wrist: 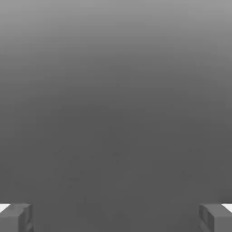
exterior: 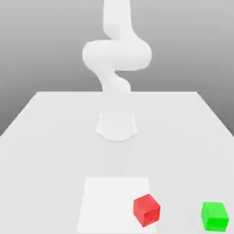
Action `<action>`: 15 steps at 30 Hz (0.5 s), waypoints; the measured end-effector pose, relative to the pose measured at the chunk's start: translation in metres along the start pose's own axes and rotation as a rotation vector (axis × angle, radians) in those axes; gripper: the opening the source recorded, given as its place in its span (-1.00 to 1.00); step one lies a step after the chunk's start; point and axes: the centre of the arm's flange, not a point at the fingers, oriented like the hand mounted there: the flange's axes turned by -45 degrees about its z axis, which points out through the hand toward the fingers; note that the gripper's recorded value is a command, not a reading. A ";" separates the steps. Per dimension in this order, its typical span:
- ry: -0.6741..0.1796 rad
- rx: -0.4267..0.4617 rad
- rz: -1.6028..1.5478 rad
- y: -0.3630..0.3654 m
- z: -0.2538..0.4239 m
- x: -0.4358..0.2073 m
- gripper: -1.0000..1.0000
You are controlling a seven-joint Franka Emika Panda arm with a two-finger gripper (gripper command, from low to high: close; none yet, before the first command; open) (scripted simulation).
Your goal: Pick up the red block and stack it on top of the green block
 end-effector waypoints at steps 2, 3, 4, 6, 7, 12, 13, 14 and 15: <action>-0.064 0.016 -0.035 -0.005 0.044 -0.004 0.00; -0.094 0.024 -0.052 -0.008 0.065 -0.008 0.00; -0.124 0.031 -0.069 -0.011 0.086 -0.012 0.00; -0.183 0.046 -0.103 -0.017 0.126 -0.024 0.00; -0.213 0.053 -0.121 -0.020 0.145 -0.030 0.00; -0.360 0.089 -0.209 -0.037 0.235 -0.076 0.00; -0.389 0.096 -0.227 -0.041 0.252 -0.088 0.00; -0.419 0.103 -0.245 -0.044 0.268 -0.100 0.00; -0.448 0.109 -0.263 -0.048 0.283 -0.113 0.00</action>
